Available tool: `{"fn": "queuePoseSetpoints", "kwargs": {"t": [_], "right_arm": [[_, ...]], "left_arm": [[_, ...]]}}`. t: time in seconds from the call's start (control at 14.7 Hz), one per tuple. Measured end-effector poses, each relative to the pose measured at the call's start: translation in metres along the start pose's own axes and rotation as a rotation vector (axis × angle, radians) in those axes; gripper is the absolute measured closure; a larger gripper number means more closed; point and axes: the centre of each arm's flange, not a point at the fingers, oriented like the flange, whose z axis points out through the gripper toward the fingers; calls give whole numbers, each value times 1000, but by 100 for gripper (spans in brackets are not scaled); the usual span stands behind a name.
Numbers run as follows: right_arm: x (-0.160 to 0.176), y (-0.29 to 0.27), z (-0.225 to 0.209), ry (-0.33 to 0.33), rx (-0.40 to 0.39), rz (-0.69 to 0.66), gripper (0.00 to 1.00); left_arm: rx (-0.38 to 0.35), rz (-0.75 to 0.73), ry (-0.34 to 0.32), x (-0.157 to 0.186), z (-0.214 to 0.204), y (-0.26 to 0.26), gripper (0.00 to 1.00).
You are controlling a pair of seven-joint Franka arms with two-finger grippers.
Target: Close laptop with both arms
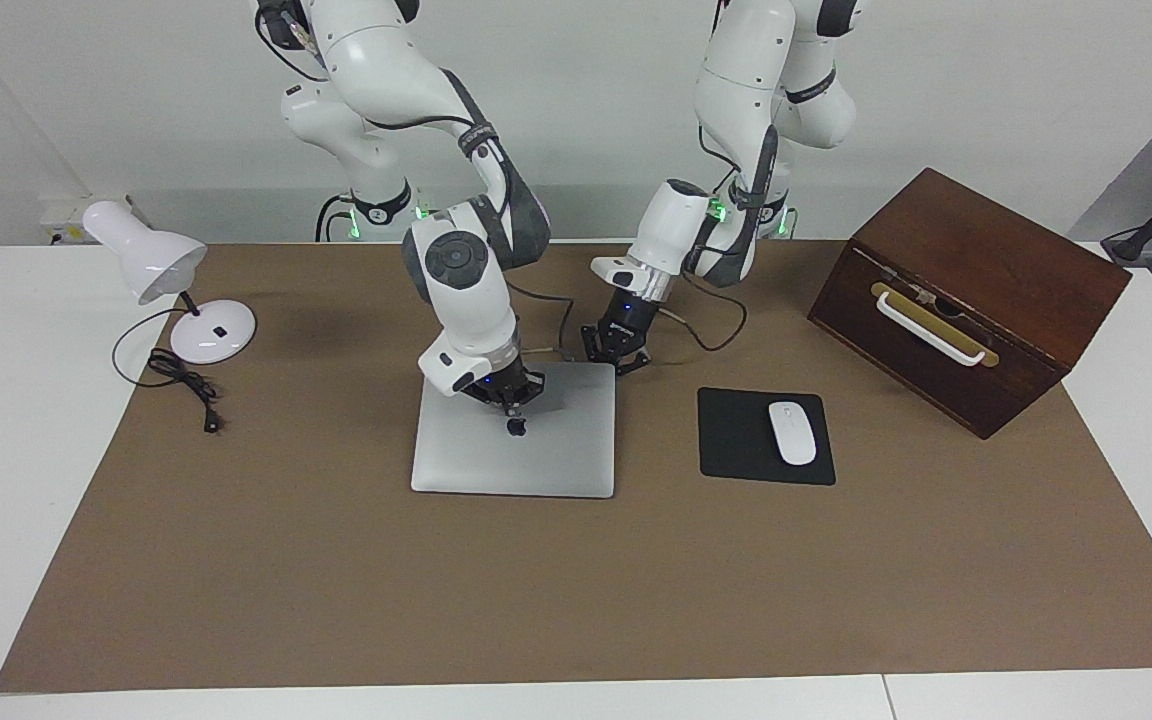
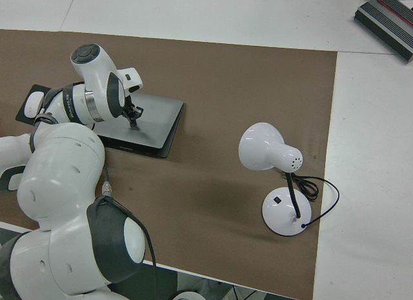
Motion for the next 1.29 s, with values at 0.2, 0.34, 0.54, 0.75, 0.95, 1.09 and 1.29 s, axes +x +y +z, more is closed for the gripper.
{"fn": "queuePoseSetpoints", "kwargs": {"t": [0.2, 0.34, 0.54, 0.75, 0.95, 1.09, 1.29], "right_arm": [[0, 1, -3, -3, -1, 2, 99], [-2, 3, -9, -12, -6, 3, 99], [-3, 12, -31, -22, -9, 7, 99], [2, 41, -70, -15, -2, -4, 99], [17, 102, -121, 26, 17, 4, 99], [24, 160, -154, 45, 18, -21, 99], [23, 233, -196, 58, -19, -70, 99]], "left_arm": [[0, -3, 0, 0, 0, 0, 99], [0, -4, 0, 0, 0, 0, 99], [0, -9, 0, 0, 0, 0, 99], [0, -15, 0, 0, 0, 0, 99], [1, -45, 0, 0, 0, 0, 99], [1, -75, 1, 0, 0, -1, 99], [1, -115, 1, 1, 0, -1, 99]]}}
